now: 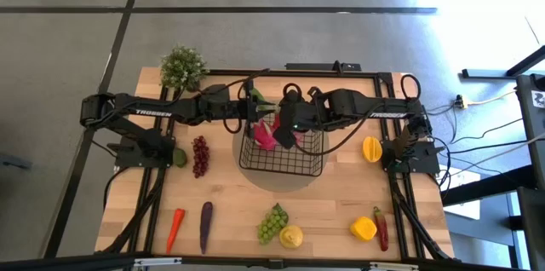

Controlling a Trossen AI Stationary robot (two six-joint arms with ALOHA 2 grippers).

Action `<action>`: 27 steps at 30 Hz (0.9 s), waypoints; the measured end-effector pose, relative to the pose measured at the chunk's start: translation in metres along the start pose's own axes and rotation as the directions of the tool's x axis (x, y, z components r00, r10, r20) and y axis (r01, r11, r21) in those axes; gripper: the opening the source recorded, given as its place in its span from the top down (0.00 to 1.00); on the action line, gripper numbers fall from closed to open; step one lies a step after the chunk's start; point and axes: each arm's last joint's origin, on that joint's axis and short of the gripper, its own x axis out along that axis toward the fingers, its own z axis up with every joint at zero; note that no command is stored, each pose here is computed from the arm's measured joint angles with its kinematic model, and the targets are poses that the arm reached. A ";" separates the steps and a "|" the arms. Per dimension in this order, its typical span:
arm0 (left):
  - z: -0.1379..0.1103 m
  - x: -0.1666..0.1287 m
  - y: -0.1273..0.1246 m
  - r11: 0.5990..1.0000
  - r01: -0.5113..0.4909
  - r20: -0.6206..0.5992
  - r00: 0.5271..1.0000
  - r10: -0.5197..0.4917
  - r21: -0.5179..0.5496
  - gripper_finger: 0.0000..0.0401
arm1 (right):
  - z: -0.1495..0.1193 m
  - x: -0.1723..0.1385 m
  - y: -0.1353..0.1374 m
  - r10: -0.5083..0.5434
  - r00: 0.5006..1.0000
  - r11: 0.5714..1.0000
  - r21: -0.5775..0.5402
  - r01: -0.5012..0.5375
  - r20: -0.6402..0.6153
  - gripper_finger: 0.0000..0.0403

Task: Build produce basket
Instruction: Put the pink dragon fruit into the black wire basket

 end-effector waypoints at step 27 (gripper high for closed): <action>-0.005 -0.002 -0.011 0.952 -0.008 -0.146 0.988 0.055 0.306 0.81 | 0.004 -0.008 -0.002 0.012 1.000 0.999 -0.038 -0.011 0.019 1.00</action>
